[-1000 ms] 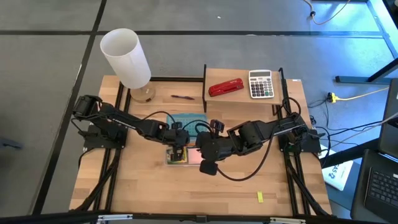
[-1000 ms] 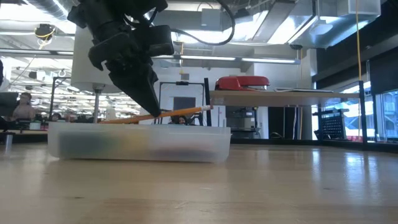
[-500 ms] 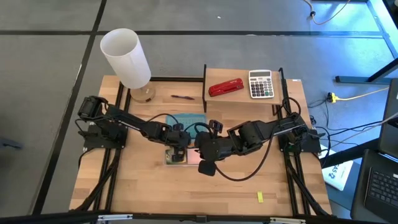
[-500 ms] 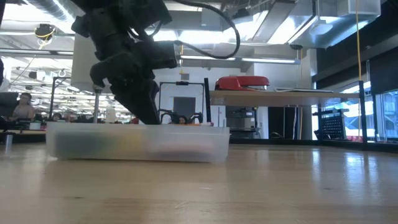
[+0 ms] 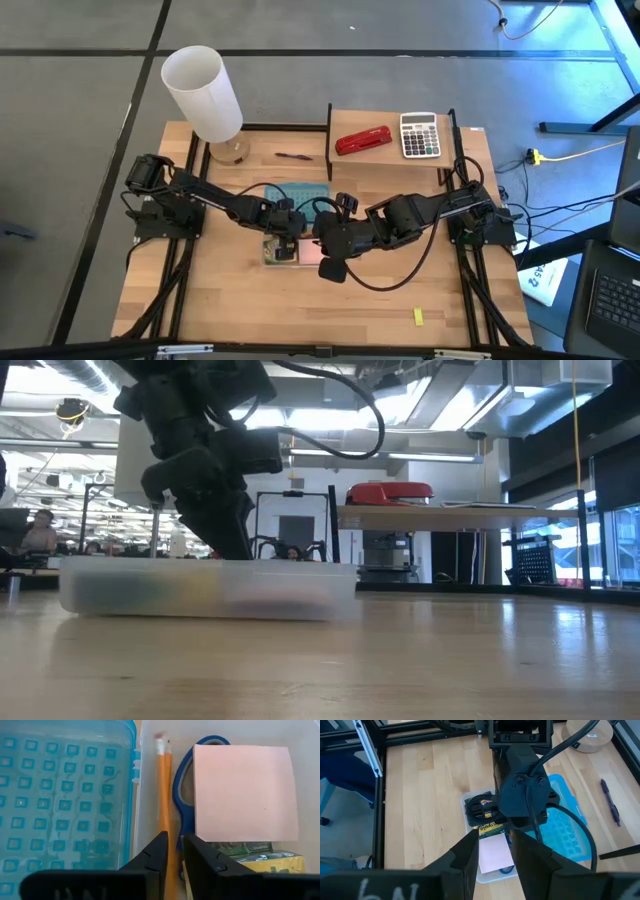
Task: Pack school essentials
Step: Put the yellow pencil into the blue supply box, then put the yellow eraser into the blue supply box
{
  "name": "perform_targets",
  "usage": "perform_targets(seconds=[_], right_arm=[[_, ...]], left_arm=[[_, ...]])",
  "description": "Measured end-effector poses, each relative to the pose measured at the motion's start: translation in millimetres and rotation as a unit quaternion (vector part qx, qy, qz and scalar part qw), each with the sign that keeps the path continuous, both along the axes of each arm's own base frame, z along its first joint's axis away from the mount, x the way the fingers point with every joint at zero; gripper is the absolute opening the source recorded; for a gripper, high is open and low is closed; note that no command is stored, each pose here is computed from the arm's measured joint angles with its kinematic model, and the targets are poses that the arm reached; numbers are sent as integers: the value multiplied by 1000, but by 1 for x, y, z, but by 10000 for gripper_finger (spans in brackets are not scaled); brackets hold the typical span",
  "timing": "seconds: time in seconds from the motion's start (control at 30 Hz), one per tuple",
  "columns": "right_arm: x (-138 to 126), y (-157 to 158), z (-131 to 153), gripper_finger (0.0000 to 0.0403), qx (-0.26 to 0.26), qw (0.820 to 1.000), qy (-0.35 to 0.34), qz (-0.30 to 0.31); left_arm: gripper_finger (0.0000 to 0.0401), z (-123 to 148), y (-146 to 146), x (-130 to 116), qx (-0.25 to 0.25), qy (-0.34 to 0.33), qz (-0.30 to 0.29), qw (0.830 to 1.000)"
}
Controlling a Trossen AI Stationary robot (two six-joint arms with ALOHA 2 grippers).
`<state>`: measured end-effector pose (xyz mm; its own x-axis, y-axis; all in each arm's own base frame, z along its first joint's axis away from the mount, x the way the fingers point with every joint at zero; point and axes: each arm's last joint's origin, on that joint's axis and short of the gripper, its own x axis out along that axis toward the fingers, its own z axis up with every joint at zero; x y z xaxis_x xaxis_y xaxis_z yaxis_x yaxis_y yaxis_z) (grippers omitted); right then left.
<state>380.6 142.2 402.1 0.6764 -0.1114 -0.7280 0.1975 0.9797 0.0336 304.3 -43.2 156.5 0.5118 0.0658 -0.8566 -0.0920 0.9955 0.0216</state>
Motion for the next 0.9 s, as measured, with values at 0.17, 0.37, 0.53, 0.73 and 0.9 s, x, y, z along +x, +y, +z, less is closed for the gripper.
perform_targets(seconds=[0.17,0.37,0.53,0.73,0.9], right_arm=[[0,0,0,120,0,1000,0,0],[0,0,0,120,0,1000,0,0],[0,0,0,120,0,1000,0,0],[0,0,0,120,2,1000,-3,0],[1,0,1,120,3,1000,-7,0]], left_arm=[[81,0,0,0,0,0,0,1000],[123,0,0,0,1,0,3,1000],[135,4,0,-1,-12,-9,23,1000],[134,27,-2,-8,-20,-41,20,999],[134,47,-4,-24,-31,-44,25,998]])
